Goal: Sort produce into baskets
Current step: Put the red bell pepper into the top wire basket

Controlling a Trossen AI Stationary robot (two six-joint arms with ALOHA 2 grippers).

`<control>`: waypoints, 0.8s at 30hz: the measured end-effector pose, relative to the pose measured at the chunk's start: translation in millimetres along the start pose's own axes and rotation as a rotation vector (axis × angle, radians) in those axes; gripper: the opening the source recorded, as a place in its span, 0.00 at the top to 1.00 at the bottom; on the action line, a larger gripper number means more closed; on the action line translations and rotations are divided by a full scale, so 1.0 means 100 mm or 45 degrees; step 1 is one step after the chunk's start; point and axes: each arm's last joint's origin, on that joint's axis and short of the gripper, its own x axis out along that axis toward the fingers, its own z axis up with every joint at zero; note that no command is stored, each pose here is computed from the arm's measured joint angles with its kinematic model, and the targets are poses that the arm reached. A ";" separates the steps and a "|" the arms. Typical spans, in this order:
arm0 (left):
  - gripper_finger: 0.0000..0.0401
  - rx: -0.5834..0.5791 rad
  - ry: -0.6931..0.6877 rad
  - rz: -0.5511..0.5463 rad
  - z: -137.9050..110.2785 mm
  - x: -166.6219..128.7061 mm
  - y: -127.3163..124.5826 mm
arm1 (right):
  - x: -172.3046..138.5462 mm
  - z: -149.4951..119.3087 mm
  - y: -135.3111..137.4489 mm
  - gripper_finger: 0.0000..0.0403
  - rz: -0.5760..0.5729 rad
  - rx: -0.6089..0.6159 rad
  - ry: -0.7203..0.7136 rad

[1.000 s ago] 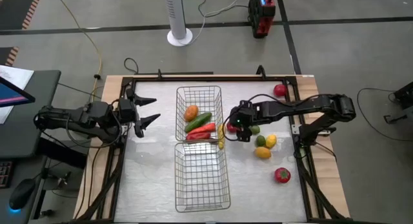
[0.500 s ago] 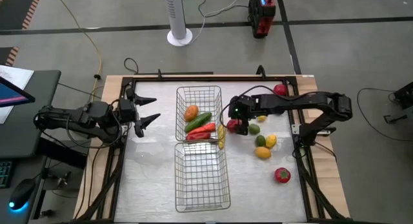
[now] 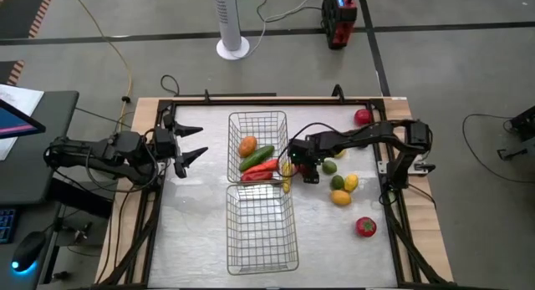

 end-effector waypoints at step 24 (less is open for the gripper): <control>0.27 -0.008 -0.025 -0.010 0.02 0.04 -0.02 | -1.35 0.40 -0.02 0.11 -0.063 0.224 -0.802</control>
